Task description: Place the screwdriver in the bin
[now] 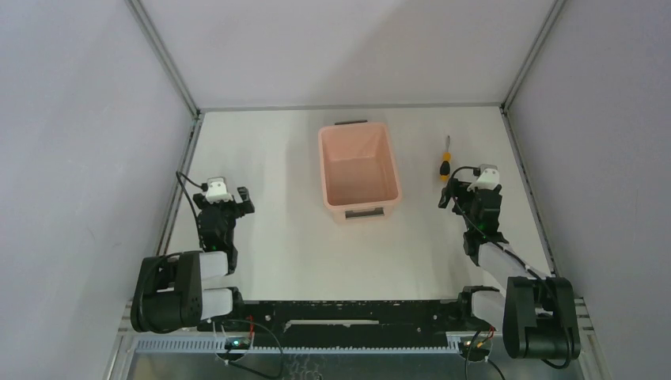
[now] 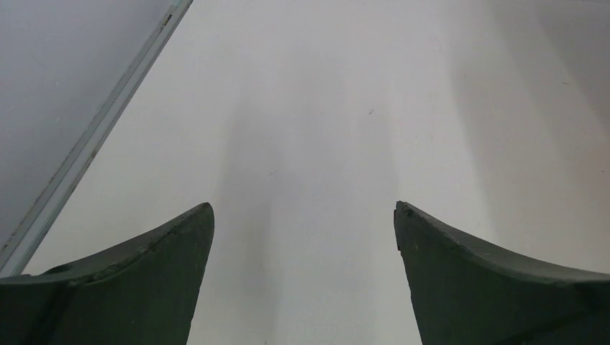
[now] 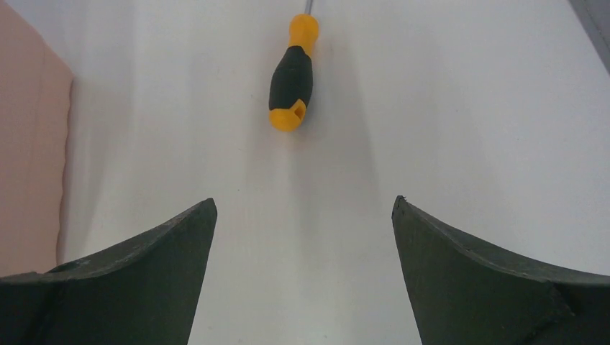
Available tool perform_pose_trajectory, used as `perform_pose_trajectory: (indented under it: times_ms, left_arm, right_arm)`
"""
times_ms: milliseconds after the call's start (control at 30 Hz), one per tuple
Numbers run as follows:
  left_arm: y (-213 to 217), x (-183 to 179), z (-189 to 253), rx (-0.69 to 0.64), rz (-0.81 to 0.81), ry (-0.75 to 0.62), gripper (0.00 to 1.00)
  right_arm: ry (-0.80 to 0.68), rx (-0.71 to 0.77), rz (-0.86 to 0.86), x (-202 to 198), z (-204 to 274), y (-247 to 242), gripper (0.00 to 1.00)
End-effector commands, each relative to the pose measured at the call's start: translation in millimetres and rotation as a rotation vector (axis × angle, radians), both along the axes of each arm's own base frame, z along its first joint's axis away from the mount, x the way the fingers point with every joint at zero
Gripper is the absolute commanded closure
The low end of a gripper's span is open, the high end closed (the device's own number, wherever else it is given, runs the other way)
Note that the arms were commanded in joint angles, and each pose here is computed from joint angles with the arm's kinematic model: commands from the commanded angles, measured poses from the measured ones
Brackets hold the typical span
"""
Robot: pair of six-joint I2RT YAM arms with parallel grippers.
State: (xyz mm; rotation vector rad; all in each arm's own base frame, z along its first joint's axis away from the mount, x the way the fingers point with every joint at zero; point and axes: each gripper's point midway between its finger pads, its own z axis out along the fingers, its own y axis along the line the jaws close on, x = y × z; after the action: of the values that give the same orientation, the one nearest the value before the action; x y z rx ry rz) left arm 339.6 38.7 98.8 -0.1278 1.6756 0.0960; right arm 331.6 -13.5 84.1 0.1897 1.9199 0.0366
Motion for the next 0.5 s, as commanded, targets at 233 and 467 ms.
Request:
perform_pose_trajectory:
  times_ms: [233, 467]
  left_arm:
    - [1.1, 14.5, 37.9, 0.019, 0.0, -0.113, 0.0]
    - [1.1, 14.6, 38.3, 0.019, 0.0, -0.114, 0.0]
  right_arm:
    - [-0.075, 0.043, -0.04, 17.3, 33.6, -3.8, 0.01]
    - [-0.087, 0.125, -0.013, 51.2, 118.9, 13.4, 0.0]
